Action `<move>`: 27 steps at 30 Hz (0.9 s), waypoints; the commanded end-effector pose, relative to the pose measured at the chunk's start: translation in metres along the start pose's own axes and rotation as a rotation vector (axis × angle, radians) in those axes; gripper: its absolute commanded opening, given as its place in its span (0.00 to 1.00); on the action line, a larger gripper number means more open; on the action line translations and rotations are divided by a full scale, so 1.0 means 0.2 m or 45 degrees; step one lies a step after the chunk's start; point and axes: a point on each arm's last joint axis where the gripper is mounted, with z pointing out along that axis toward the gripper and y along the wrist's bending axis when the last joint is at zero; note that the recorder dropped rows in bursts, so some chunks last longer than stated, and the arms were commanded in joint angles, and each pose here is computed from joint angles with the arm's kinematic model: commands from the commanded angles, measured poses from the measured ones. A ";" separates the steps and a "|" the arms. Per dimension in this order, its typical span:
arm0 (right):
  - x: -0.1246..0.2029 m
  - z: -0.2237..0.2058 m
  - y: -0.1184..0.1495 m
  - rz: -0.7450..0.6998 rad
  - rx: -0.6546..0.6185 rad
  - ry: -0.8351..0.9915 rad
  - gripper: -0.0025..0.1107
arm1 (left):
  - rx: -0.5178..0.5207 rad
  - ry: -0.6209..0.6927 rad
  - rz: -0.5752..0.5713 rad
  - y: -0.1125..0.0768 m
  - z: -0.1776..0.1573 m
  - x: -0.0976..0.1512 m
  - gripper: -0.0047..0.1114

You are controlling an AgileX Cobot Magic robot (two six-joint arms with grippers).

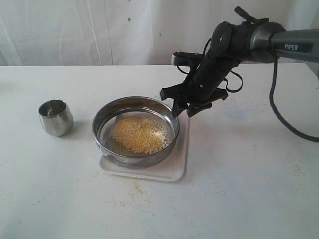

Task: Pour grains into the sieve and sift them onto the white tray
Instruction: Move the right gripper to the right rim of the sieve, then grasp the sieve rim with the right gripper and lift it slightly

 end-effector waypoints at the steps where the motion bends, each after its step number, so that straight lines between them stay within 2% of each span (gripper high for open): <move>1: 0.01 0.03 0.06 -0.023 -0.024 0.016 0.40 | 0.007 -0.002 -0.007 0.00 0.00 0.00 0.04; 5: 0.02 0.08 0.10 -0.083 0.005 0.021 0.40 | 0.007 -0.002 -0.007 0.00 0.00 0.00 0.04; 17: 0.05 0.16 0.11 -0.061 -0.013 0.082 0.39 | 0.007 -0.002 -0.007 0.00 0.00 0.00 0.04; 27: 0.04 0.18 0.09 -0.078 0.012 0.053 0.21 | 0.007 -0.002 -0.007 0.00 0.00 0.00 0.04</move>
